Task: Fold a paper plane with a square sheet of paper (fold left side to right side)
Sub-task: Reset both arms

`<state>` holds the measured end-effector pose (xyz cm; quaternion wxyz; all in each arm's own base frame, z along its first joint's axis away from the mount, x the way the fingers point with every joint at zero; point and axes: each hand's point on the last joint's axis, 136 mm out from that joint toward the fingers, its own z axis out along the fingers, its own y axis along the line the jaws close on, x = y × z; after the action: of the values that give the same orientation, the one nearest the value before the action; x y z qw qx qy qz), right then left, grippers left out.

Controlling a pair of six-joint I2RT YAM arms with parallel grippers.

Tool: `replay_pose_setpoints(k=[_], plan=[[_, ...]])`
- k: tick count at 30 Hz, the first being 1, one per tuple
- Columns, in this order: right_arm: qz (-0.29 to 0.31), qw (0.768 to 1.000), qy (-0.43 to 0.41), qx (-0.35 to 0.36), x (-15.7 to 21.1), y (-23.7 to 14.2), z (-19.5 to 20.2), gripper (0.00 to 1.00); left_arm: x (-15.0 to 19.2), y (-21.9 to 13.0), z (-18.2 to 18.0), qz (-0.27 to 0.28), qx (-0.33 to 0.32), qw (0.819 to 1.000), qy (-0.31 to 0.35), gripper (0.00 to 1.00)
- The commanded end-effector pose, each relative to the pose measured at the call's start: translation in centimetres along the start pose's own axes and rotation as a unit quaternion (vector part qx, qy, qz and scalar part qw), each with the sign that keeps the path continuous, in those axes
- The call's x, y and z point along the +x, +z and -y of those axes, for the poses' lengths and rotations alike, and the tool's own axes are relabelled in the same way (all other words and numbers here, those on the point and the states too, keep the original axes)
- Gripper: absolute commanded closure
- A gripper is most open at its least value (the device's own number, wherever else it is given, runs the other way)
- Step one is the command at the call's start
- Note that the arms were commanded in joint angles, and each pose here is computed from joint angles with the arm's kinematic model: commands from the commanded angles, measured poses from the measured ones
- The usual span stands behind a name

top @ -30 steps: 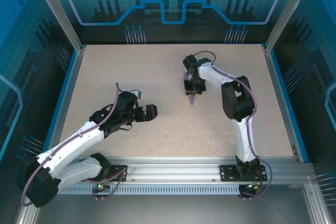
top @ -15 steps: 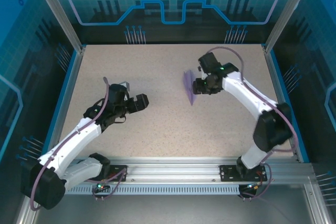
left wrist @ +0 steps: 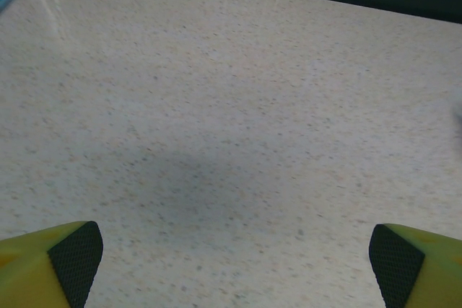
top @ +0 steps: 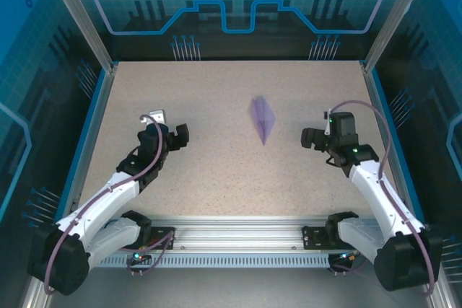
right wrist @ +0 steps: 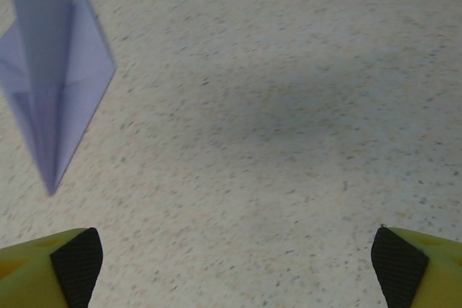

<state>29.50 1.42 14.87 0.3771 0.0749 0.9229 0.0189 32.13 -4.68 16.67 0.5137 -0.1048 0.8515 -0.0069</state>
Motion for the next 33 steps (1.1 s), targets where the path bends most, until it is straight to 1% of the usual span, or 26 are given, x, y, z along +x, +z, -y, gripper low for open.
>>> replay_pose_setpoints(k=[1,4,6,9,11,12,14,17,19,20,21,24,28,31,33], plan=[[0.085,0.996,-0.006,0.003,-2.4,0.1,1.2,0.0,-1.7,0.5,-1.6,0.052,-0.043,0.997,0.048,0.01],[0.125,0.992,-0.02,0.013,-1.9,1.2,2.4,0.0,-1.1,1.3,-1.8,0.051,-0.046,0.995,0.074,0.01],[0.159,0.986,-0.049,-0.003,-1.5,2.3,2.0,0.0,-0.7,2.0,-1.3,0.056,-0.029,0.993,0.095,0.01],[0.166,0.984,-0.063,-0.008,-0.2,4.0,2.0,0.0,-0.1,2.8,-0.2,0.079,0.007,0.989,0.127,0.01],[0.164,0.984,-0.069,-0.013,-0.1,4.6,1.8,0.0,0.3,3.2,0.1,0.08,0.018,0.987,0.139,0.01],[0.173,0.982,-0.079,-0.021,-0.5,4.7,1.5,0.0,0.6,3.5,0.5,0.079,0.03,0.986,0.145,0.01],[0.198,0.977,-0.079,-0.029,-1.1,4.6,1.2,0.0,1.0,4.0,0.7,0.079,0.041,0.986,0.143,0.01],[0.217,0.972,-0.083,-0.038,-1.7,4.8,0.9,0.0,1.7,5.0,0.8,0.076,0.054,0.986,0.14,0.01],[0.235,0.967,-0.087,-0.047,-2.1,4.9,0.6,0.0,1.8,5.7,0.7,0.083,0.059,0.986,0.132,0.01],[0.247,0.964,-0.087,-0.053,-2.4,5.0,0.4,0.0,2.1,6.2,0.6,0.077,0.053,0.986,0.138,0.01],[0.253,0.962,-0.088,-0.06,-2.7,5.2,0.1,0.0,2.2,6.4,0.9,0.07,0.065,0.985,0.143,0.01],[0.253,0.96,-0.099,-0.071,-3.2,5.9,-0.5,0.0,2.3,6.4,1.3,0.076,0.08,0.981,0.158,0.01],[0.254,0.959,-0.098,-0.081,-3.2,7.0,-0.9,0.0,2.3,6.3,0.8,0.089,0.098,0.98,0.15,0.01],[0.246,0.96,-0.104,-0.084,-2.7,8.5,-1.3,0.0,2.2,7.3,-0.7,0.097,0.089,0.984,0.121,0.01],[0.242,0.961,-0.107,-0.082,-2.9,9.5,-1.4,0.0,2.2,7.6,-1.5,0.09,0.094,0.987,0.094,0.01]])
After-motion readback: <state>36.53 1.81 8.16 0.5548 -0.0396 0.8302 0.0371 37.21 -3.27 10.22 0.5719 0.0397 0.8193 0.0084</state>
